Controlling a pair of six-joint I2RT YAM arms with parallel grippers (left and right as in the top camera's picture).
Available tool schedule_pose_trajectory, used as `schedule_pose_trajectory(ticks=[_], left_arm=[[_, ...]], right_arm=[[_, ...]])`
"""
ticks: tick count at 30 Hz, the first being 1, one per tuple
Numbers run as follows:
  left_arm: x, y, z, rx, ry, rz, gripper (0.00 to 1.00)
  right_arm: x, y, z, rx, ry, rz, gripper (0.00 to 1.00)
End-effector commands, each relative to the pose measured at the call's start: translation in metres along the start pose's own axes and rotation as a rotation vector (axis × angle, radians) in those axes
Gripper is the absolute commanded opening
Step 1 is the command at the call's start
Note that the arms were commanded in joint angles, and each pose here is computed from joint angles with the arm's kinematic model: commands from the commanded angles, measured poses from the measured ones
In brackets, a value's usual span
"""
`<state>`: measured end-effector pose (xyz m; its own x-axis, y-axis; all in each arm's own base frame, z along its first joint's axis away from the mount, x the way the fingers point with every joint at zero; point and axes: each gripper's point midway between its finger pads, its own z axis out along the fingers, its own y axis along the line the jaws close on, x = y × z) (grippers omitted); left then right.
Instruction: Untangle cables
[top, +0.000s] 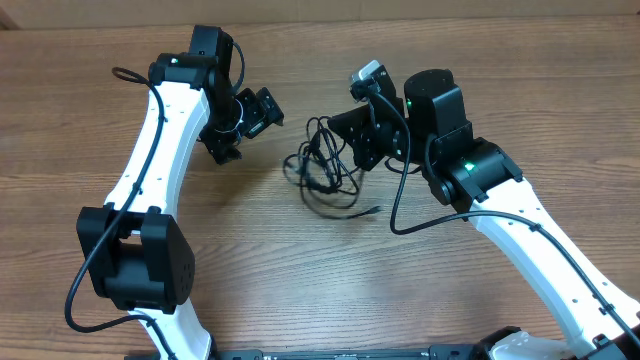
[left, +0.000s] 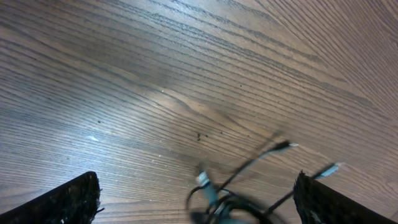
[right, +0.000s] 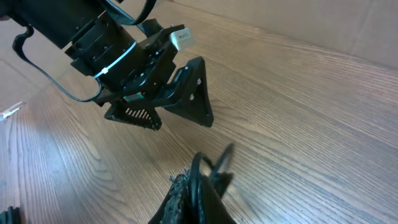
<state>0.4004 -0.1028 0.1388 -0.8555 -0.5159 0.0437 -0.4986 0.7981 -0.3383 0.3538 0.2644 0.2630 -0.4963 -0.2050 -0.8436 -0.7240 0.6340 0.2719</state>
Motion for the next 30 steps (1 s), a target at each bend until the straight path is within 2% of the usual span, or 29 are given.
schedule_pose_trajectory(ticks=[1,4,8,10,23,30], left_arm=[[-0.001,0.001,0.004,0.007,0.013,-0.036,0.99],[0.02,-0.011,0.002,0.088,0.124,-0.024,0.99],[0.041,-0.054,-0.01,0.352,0.232,0.197,1.0],[0.047,-0.063,-0.012,0.392,0.238,0.26,0.99],[0.075,-0.079,0.005,0.32,0.23,0.373,0.99],[0.069,-0.073,0.01,0.258,0.189,0.384,1.0]], right_arm=[[-0.02,0.011,-0.013,-0.026,-0.057,-0.026,0.04],[-0.02,0.008,-0.013,-0.008,-0.058,-0.026,0.04],[-0.024,0.006,-0.013,0.003,-0.072,-0.032,0.04],[-0.027,0.008,-0.013,-0.006,-0.086,-0.032,0.04],[-0.042,0.021,-0.015,-0.079,-0.141,-0.016,0.04],[-0.052,0.022,-0.018,-0.085,-0.182,0.001,0.04]])
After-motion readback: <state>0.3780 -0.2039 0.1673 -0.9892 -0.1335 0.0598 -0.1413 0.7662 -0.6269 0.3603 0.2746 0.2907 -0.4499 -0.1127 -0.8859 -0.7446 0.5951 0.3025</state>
